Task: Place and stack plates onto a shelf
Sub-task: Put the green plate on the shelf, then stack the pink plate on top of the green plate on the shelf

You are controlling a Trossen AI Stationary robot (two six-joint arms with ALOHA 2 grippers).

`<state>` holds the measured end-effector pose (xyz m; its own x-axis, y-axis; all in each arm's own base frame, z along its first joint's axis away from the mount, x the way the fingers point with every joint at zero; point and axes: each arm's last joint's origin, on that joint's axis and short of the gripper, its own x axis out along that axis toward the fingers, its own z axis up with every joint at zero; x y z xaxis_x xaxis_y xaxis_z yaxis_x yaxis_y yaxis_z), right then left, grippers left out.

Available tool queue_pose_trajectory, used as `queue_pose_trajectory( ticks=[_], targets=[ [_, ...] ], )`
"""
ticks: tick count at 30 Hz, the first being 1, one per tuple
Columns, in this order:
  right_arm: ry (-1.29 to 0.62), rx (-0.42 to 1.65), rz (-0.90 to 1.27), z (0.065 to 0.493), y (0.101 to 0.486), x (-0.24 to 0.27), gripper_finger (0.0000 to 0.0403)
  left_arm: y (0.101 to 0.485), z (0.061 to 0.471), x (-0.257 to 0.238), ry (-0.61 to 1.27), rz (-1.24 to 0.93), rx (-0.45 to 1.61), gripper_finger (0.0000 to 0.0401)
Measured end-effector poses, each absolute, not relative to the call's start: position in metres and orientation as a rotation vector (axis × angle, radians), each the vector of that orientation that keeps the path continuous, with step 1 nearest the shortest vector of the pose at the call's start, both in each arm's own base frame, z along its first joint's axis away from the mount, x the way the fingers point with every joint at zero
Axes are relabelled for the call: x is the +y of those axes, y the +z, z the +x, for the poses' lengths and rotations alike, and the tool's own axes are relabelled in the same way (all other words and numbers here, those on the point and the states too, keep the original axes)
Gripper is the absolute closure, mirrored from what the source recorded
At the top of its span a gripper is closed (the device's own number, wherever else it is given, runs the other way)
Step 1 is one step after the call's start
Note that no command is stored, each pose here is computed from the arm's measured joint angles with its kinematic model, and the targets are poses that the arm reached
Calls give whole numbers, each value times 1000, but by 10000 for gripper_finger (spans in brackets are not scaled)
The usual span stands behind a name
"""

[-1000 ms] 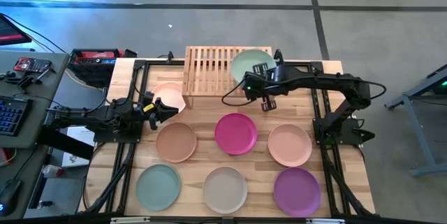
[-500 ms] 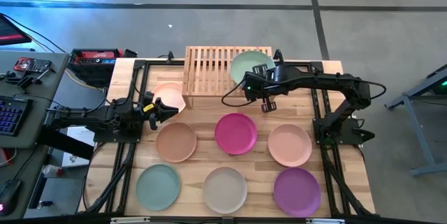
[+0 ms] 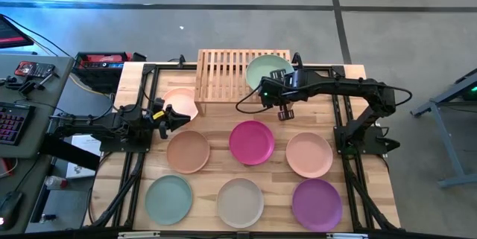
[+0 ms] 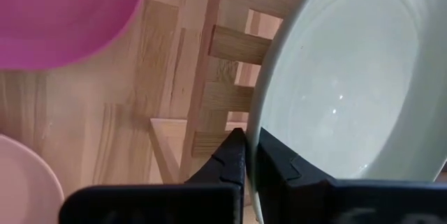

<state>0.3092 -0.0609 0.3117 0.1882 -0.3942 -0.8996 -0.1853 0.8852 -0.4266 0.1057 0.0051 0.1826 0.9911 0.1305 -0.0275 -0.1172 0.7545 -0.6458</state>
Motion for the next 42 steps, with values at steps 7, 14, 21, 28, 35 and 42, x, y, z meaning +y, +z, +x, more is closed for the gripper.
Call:
queue_pose_trajectory(
  ticks=[7,14,21,28,35,42],
  targets=[
    [-181,1384,-499,310,312,-61,397,183,106,5,135,-707,-20,327],
    [-176,1372,-490,311,312,-61,374,183,106,5,135,-719,-20,327],
    [-198,1362,-465,311,312,-61,300,183,106,5,135,-722,-21,327],
    [-232,1368,-493,311,313,-61,268,183,106,5,134,-783,-26,327],
    [-241,1374,-542,311,317,-54,267,185,106,5,129,-808,-40,327],
    [-252,1261,-493,314,350,-50,267,203,103,5,107,-781,-86,327]
  ],
)
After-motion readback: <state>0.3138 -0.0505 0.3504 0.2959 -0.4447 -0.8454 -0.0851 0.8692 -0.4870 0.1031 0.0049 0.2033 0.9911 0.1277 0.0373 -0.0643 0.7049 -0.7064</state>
